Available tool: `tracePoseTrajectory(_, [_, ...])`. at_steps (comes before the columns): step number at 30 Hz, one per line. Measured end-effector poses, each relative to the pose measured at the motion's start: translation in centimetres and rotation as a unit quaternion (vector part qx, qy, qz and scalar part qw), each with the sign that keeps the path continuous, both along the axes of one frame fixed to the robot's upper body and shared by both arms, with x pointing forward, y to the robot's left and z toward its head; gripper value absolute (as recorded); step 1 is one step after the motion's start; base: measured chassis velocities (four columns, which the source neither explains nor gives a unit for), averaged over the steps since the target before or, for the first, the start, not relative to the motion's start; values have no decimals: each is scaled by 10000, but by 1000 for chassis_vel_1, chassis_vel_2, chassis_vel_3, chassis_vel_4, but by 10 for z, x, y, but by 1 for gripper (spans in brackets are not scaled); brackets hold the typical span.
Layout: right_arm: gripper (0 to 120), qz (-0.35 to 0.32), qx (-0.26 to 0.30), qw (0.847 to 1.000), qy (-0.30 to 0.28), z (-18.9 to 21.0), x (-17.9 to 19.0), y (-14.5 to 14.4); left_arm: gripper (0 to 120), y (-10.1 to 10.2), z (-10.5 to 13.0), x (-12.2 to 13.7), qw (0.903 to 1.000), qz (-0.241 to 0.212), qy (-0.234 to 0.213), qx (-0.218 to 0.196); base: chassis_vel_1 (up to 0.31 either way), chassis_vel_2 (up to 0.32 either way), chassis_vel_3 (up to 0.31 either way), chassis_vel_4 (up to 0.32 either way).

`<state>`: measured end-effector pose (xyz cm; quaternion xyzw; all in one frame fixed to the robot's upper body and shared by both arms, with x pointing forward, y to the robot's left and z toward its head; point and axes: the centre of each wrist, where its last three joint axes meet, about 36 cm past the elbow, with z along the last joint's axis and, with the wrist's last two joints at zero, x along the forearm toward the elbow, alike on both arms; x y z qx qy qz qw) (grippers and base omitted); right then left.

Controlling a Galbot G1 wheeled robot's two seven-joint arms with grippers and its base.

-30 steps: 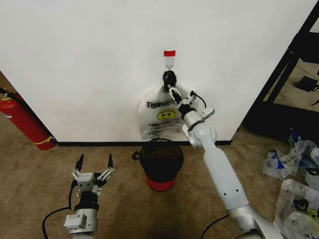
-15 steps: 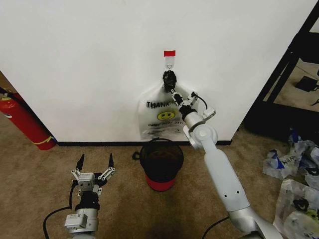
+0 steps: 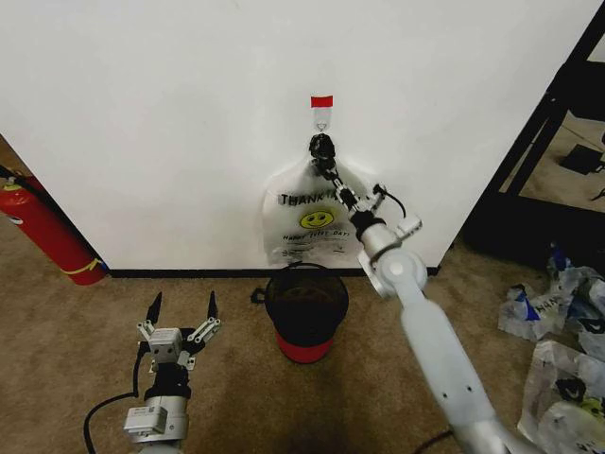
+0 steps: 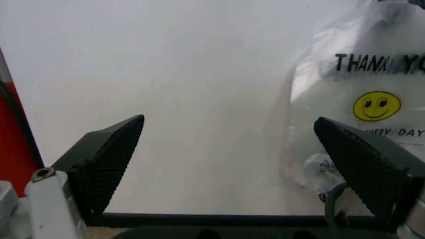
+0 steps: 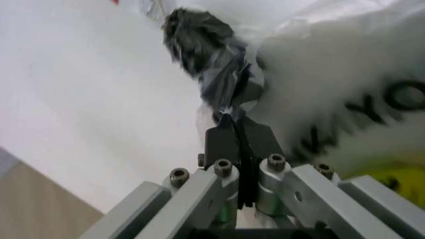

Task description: Pick up the garbage bag from the wall and place it over the trash bin.

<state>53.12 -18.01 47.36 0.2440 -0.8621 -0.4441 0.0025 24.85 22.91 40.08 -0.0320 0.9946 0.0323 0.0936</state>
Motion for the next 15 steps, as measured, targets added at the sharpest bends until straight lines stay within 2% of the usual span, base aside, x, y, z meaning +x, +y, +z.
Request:
tracePoseTrajectory(12, [0, 205, -577, 9981, -29, -22, -97, -14, 100, -7, 0, 2, 9999, -165, -45, -19, 0, 0, 0, 0])
tracePoseTrajectory(15, [0, 180, -651, 9977, -37, -23, -110, -18, 100, -8, 0, 3, 9998, -200, -53, -30, 0, 0, 0, 0])
